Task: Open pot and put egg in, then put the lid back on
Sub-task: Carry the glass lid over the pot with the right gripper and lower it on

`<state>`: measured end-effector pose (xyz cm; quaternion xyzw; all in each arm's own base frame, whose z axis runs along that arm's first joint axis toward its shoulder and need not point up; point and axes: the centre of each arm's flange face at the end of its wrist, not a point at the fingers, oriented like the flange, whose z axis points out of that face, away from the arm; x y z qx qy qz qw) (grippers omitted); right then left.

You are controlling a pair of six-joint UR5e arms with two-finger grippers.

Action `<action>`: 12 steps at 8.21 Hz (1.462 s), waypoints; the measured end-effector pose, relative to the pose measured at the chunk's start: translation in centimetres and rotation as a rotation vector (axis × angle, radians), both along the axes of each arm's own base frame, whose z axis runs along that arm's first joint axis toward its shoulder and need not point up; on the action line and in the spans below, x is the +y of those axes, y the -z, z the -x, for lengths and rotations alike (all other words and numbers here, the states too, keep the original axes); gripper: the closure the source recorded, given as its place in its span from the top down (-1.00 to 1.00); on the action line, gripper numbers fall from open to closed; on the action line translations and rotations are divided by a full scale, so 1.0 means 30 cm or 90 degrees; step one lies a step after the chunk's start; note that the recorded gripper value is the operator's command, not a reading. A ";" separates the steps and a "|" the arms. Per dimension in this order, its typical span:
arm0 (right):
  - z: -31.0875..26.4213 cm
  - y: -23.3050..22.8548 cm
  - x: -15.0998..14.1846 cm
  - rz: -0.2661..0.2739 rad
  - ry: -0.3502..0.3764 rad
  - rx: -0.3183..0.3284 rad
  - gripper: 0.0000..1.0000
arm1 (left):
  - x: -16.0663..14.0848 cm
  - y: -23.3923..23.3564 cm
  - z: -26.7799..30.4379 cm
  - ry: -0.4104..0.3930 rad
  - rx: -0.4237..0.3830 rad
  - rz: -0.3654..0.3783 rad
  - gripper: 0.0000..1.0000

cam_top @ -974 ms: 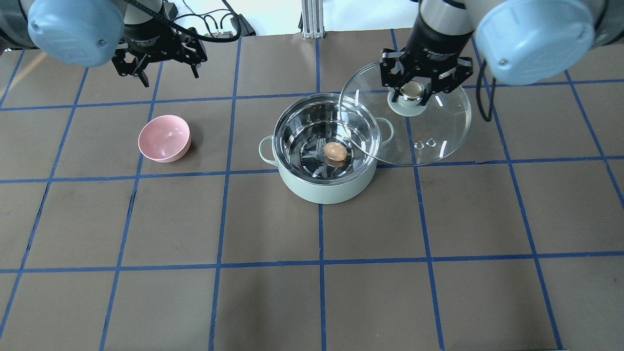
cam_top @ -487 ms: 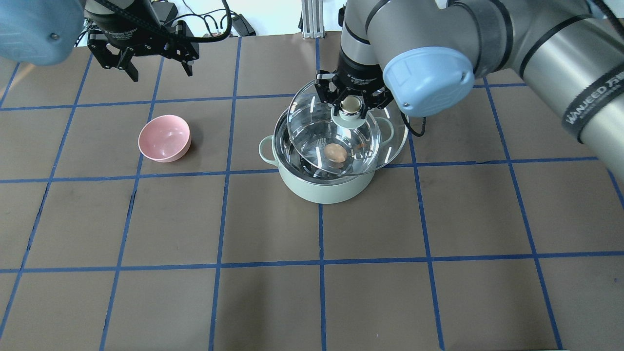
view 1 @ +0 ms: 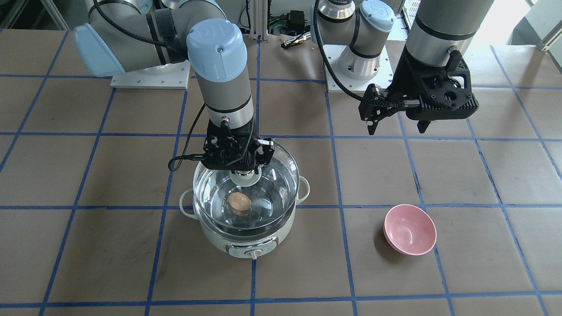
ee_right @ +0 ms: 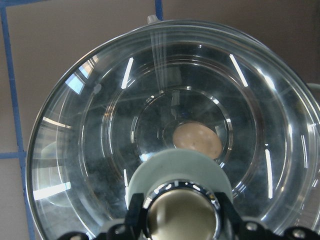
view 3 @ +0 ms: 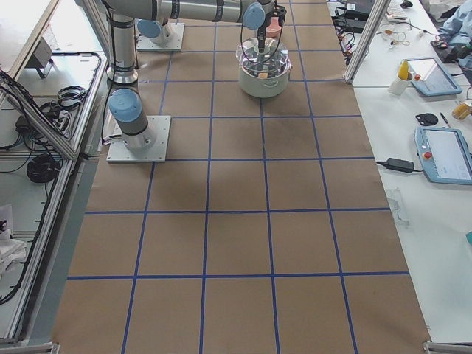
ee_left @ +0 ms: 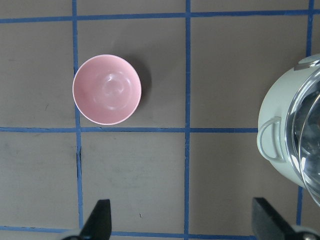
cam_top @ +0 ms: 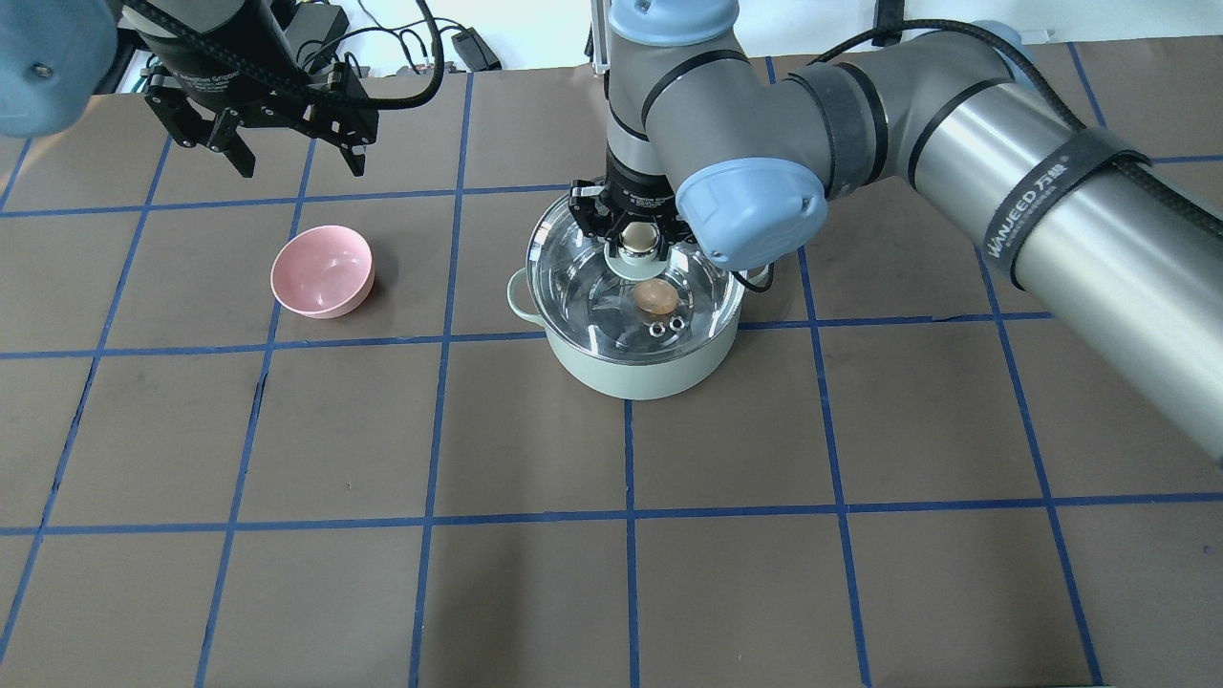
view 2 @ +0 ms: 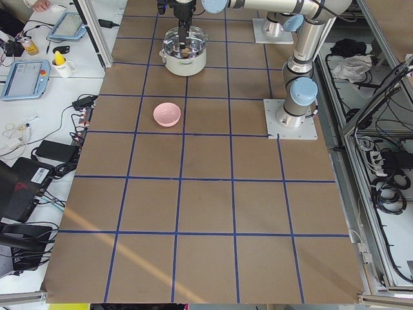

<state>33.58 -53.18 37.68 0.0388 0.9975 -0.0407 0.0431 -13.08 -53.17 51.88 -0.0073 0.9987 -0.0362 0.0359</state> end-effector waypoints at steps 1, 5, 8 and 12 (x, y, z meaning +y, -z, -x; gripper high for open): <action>-0.009 0.031 0.001 -0.003 -0.006 0.002 -1.00 | -0.004 0.002 0.001 0.001 -0.001 0.003 1.00; -0.008 0.092 0.008 -0.014 -0.010 0.013 -1.00 | -0.034 0.017 0.022 0.005 0.007 0.022 1.00; -0.009 0.089 0.000 0.002 -0.012 0.009 -1.00 | -0.005 0.025 0.052 0.023 0.055 0.012 1.00; 0.005 0.086 -0.013 0.017 -0.016 0.023 -1.00 | 0.020 0.101 0.052 0.022 0.058 -0.012 1.00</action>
